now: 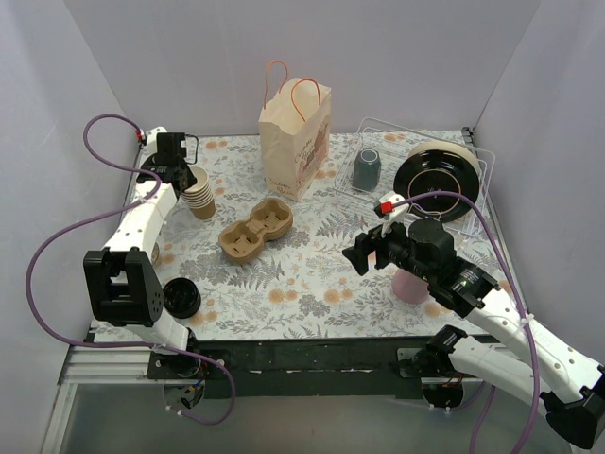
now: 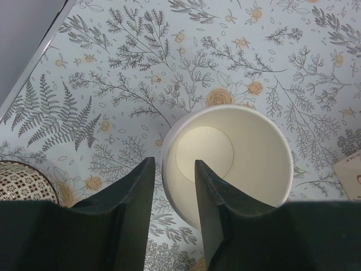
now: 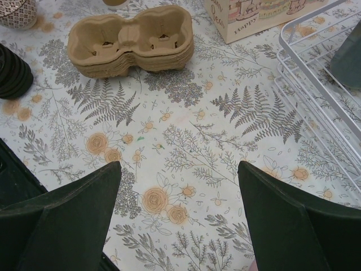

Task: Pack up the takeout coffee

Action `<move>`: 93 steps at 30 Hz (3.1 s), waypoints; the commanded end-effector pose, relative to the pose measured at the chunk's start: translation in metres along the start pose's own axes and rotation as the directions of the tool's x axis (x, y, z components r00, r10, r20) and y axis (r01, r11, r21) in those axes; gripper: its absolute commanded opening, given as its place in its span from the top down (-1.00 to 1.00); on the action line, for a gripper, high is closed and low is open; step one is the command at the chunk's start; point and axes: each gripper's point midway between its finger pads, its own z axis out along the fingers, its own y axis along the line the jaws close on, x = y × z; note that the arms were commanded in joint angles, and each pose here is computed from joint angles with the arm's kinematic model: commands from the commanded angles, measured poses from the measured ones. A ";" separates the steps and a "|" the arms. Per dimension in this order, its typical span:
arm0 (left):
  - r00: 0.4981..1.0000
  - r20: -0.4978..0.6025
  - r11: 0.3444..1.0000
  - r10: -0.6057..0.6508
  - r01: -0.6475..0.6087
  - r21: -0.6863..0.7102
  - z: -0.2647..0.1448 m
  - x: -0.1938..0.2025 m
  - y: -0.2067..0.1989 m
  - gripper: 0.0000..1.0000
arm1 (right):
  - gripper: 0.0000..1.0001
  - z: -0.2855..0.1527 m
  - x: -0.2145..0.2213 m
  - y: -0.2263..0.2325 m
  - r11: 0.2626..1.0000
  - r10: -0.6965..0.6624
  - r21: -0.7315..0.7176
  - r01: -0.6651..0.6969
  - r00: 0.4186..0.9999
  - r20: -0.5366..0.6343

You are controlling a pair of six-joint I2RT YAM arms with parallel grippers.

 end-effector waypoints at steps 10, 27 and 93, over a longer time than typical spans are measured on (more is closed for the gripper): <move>0.999 0.034 1.000 -0.005 0.004 0.014 -0.008 -0.014 -0.001 0.36 | -0.83 -0.002 -0.016 0.002 1.000 -0.016 -0.009 0.017 0.999 0.049; 1.000 0.014 1.000 0.001 -0.001 0.010 -0.002 -0.006 -0.002 0.57 | -0.83 -0.003 -0.018 0.001 1.000 -0.019 -0.003 0.020 0.998 0.055; 0.916 -0.185 0.828 -0.357 0.401 0.392 -0.041 -0.003 -0.031 1.00 | -0.17 0.284 -0.127 0.064 0.981 0.082 -0.196 -0.008 0.925 0.372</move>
